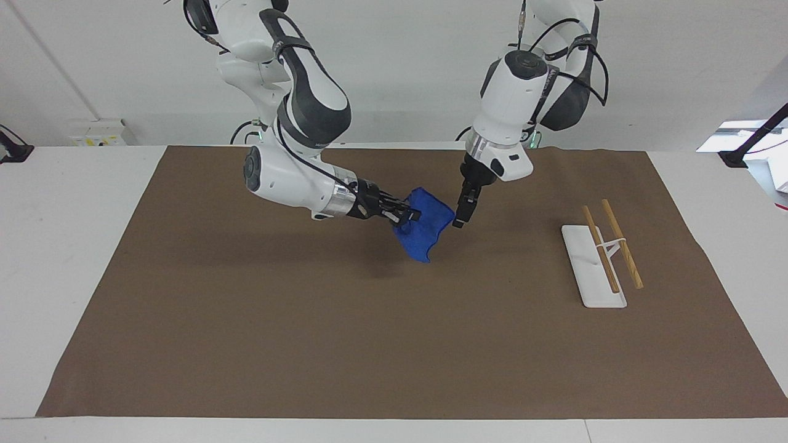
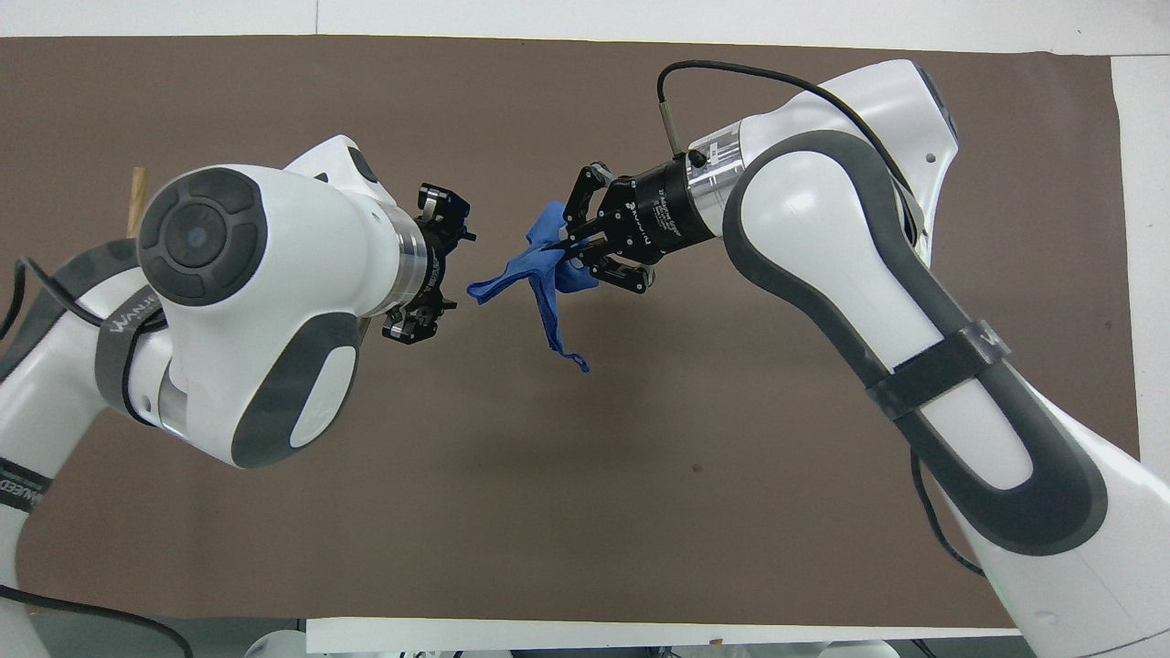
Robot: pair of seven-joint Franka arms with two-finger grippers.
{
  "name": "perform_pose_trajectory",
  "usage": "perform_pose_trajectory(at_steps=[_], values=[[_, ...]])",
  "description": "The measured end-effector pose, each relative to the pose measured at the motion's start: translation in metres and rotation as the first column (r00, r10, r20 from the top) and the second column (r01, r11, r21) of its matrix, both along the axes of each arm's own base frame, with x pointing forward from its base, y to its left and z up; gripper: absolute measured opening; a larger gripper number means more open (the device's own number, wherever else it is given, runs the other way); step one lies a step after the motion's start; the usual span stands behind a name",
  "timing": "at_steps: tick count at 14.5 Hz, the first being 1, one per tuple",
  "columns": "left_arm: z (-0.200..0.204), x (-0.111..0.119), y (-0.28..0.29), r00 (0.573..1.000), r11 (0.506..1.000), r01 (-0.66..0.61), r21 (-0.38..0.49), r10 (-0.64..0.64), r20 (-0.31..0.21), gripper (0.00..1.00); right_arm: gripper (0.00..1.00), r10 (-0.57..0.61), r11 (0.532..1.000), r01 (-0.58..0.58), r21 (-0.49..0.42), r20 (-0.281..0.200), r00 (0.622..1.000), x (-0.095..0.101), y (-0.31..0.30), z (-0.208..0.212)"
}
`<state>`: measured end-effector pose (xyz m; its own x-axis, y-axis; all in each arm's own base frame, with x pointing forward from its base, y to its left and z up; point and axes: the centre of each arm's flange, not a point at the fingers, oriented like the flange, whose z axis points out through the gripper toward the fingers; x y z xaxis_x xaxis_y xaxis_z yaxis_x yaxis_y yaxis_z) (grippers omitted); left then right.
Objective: Right arm passes towel to left arm to hang
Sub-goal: 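Close the left gripper on the towel beside the right gripper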
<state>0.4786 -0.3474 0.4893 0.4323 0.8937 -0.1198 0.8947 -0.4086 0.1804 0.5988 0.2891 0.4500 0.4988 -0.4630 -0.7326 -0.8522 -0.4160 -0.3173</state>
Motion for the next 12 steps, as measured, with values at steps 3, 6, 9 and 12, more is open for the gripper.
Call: perform_pose_trajectory(at_steps=[3, 6, 9, 12], values=[[-0.008, -0.007, -0.005, 1.000, 1.000, -0.010, 0.003, 0.010, -0.011, 0.73, 0.07, 0.000, 1.000, 0.000, 0.000, 0.002, 1.000, -0.001, 0.002, 0.000], [-0.010, -0.006, -0.004, 1.000, 1.000, -0.017, 0.000, 0.017, -0.007, 0.51, 0.07, -0.008, 1.000, 0.008, -0.002, 0.013, 1.000, -0.001, 0.005, 0.000], [-0.011, -0.006, -0.003, 1.000, 1.000, -0.022, -0.002, 0.022, -0.005, 0.32, 0.07, -0.006, 1.000, 0.006, -0.003, 0.019, 1.000, -0.003, 0.012, 0.000], [-0.010, -0.005, -0.002, 1.000, 1.000, -0.024, -0.003, 0.024, -0.004, 0.15, 0.07, -0.007, 1.000, 0.007, -0.006, 0.016, 1.000, -0.004, 0.013, -0.002]])
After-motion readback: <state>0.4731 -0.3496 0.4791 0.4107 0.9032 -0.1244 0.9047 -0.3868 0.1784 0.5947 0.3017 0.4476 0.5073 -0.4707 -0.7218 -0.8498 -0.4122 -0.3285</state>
